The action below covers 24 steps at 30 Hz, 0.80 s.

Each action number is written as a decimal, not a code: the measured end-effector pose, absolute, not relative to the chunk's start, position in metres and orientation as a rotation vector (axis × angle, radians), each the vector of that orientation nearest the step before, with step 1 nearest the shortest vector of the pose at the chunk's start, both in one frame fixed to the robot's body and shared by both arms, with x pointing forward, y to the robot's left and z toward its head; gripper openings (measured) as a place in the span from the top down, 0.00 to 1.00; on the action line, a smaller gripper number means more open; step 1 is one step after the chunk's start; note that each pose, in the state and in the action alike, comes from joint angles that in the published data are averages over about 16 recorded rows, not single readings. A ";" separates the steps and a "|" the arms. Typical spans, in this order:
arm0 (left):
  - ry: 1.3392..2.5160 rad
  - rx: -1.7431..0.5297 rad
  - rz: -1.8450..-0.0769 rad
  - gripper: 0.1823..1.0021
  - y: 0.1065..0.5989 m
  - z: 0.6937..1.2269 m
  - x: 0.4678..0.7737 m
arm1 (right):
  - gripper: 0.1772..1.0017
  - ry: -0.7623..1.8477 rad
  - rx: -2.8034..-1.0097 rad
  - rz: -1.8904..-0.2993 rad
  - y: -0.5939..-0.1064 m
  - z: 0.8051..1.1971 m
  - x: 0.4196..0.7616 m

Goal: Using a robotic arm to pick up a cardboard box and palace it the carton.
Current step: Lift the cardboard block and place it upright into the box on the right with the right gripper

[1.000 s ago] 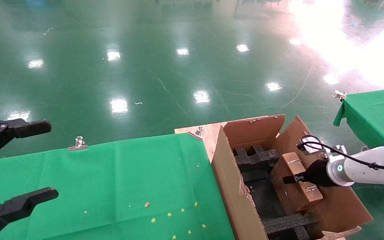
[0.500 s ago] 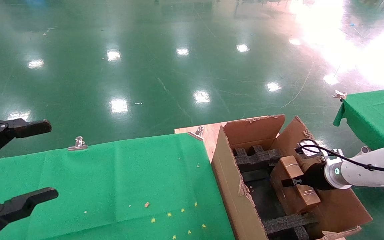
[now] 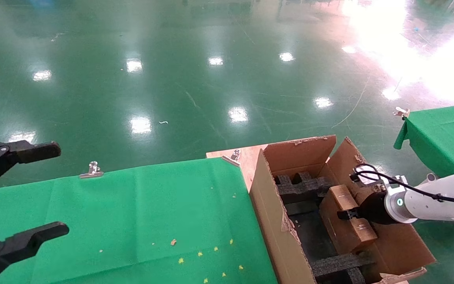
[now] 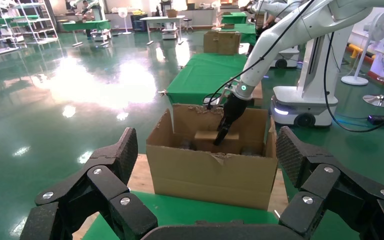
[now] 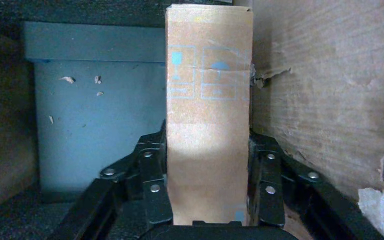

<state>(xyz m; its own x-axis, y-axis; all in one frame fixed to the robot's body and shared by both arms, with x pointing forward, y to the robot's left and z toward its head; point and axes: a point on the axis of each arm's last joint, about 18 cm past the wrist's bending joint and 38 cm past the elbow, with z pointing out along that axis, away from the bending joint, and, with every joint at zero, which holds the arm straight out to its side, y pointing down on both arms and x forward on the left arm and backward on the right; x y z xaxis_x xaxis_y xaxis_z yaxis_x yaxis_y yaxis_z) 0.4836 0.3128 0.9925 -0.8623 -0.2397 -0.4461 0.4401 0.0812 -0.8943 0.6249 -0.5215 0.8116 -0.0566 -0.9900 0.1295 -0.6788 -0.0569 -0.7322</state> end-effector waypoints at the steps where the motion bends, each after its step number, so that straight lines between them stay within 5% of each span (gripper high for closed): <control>1: 1.878 0.197 -1.833 0.00 0.313 0.992 0.484 | 0.61 1.772 -1.773 -0.917 -0.522 0.812 0.625; 12: 1.878 0.197 -1.833 0.00 0.313 0.992 0.484 | 0.33 1.720 -1.753 -0.965 -0.522 0.836 0.625; 24: 1.878 0.197 -1.833 0.00 0.313 0.992 0.484 | 0.09 1.416 -1.727 -1.130 -0.489 0.927 0.626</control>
